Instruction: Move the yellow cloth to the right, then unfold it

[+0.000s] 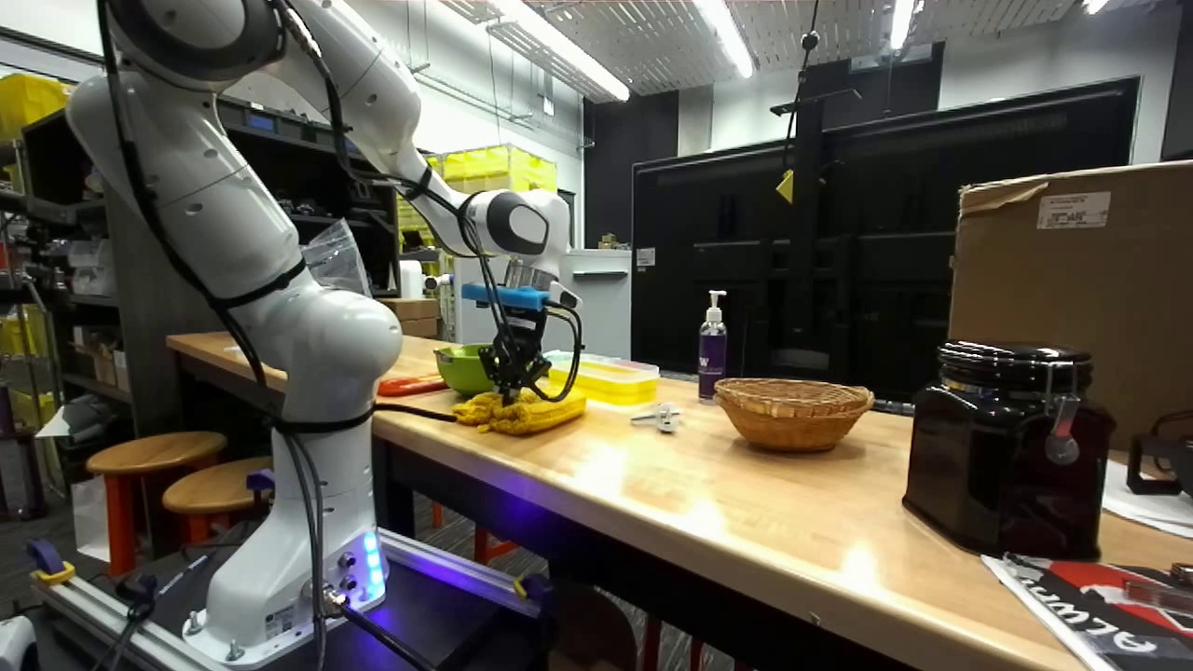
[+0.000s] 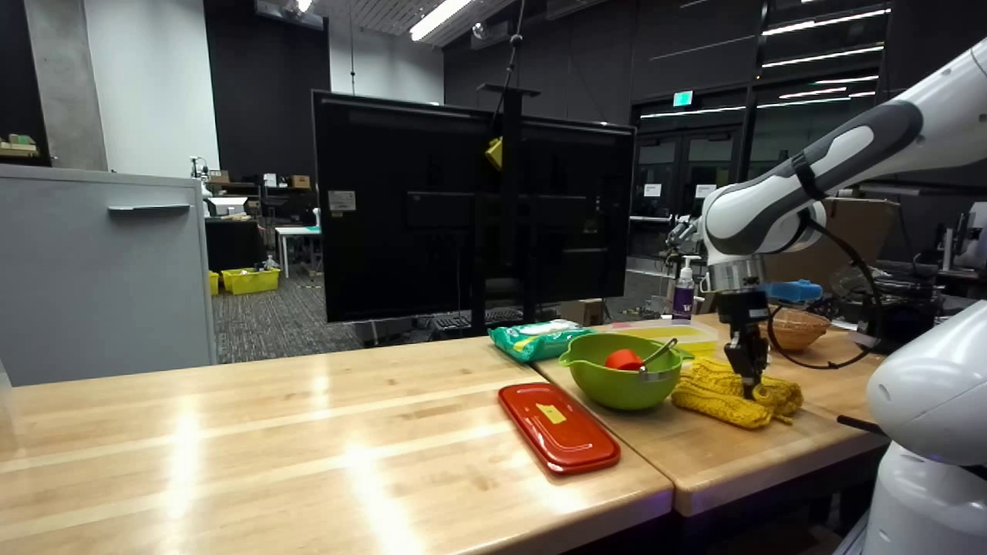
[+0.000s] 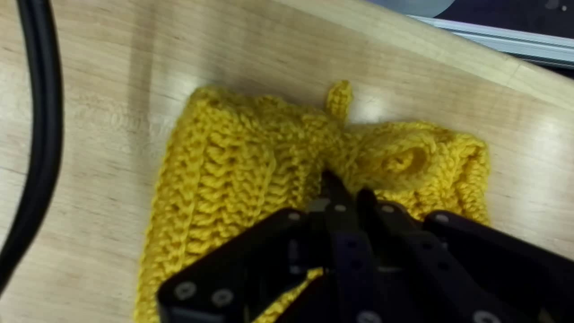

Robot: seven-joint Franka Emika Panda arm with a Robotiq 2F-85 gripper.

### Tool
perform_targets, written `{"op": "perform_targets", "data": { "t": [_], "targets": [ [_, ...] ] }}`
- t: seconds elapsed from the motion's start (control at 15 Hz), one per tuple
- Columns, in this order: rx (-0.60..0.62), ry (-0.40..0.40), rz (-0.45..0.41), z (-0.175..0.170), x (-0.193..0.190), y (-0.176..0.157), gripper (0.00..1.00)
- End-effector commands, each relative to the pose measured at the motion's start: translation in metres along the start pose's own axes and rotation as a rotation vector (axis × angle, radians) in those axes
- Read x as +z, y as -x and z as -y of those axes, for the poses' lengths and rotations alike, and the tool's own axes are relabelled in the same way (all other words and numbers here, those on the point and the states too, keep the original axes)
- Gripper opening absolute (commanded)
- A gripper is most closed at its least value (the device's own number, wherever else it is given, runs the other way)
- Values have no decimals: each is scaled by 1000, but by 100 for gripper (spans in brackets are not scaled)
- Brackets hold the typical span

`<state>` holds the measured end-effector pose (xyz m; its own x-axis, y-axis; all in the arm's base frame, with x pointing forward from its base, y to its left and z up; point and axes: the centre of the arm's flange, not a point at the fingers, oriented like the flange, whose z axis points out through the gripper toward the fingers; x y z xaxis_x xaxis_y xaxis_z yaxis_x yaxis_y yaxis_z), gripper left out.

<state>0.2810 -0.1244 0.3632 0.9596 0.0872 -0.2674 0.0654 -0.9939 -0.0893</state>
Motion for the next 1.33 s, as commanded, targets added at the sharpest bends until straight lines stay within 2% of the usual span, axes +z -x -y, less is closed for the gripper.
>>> {"op": "perform_targets", "data": {
  "t": [0.0,0.6,1.27],
  "targets": [
    [-18,18,-26,15,-17,31,1],
    [11,46,-102,9,-74,69,1],
    [65,140,-168,-17,-117,80,1]
  ]
}}
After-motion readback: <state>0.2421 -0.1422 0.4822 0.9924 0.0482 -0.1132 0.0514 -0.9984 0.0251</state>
